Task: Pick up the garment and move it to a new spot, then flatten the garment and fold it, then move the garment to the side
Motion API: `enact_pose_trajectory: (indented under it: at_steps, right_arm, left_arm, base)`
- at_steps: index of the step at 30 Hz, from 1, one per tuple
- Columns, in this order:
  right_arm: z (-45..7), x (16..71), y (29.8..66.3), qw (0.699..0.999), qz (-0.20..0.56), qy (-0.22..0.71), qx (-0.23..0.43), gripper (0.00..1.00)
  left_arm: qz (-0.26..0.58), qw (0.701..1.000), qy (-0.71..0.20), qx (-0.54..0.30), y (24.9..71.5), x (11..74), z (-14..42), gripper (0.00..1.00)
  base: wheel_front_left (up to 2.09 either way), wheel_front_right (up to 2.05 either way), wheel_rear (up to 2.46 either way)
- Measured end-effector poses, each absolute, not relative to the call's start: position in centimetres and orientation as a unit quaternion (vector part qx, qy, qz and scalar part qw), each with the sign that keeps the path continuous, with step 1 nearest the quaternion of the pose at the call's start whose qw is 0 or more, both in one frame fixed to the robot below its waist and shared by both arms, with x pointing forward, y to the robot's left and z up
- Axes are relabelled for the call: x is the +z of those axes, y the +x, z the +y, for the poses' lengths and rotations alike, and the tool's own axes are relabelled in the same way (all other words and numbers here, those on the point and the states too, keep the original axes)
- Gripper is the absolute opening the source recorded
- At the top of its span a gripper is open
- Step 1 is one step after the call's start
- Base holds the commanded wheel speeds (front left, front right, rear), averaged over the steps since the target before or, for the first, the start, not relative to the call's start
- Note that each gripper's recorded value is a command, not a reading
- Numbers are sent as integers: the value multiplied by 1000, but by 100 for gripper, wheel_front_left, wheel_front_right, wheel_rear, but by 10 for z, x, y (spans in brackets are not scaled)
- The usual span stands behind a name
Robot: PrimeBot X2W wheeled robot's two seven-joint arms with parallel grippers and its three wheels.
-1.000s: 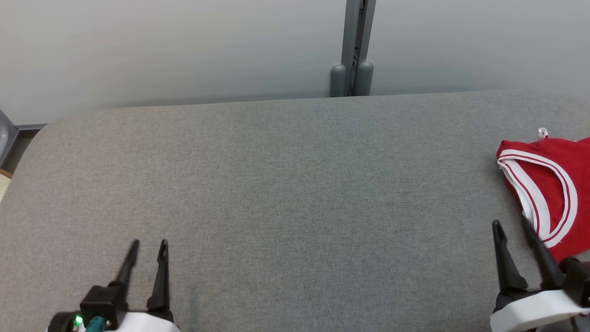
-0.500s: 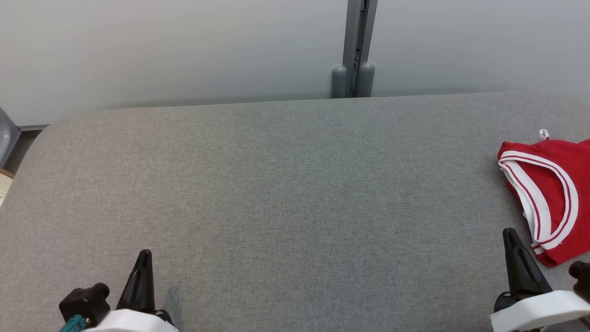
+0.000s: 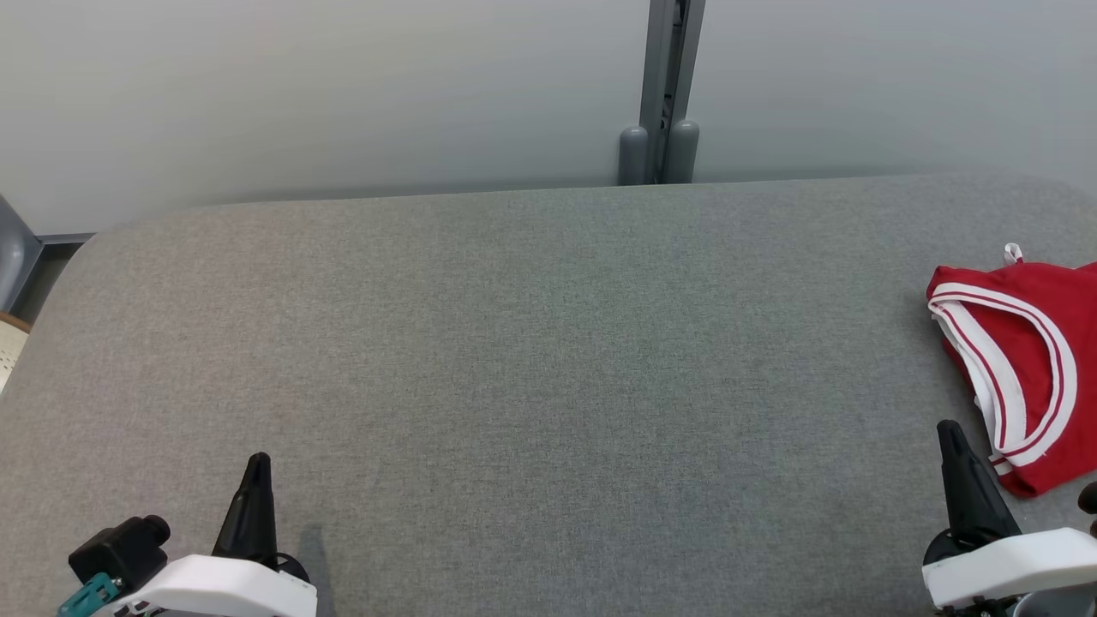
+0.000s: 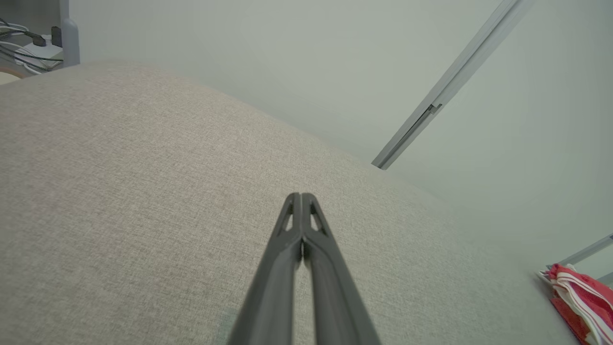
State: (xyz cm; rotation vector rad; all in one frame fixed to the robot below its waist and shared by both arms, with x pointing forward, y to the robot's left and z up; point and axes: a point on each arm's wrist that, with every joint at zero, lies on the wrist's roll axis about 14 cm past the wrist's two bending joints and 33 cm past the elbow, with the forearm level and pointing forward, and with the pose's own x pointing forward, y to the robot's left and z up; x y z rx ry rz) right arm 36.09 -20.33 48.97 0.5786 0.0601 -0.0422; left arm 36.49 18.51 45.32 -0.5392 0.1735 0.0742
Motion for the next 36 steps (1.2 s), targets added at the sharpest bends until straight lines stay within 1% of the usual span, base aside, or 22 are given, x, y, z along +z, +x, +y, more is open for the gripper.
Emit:
enact_pose_trajectory:
  at_steps: [20,22,36]
  right_arm:
    - [-203,491,368,909,26,416,-23,0]
    - [-203,491,369,901,24,433,-24,0]
    - [-203,492,373,866,23,499,-23,0]
  left_arm:
    - [86,910,-403,47,371,458,188,0]
    - [83,902,-422,46,373,460,189,0]
    - [75,866,-492,45,376,466,190,0]
  base:
    - [0,0,0]
    - [0,0,0]
    - [0,0,0]
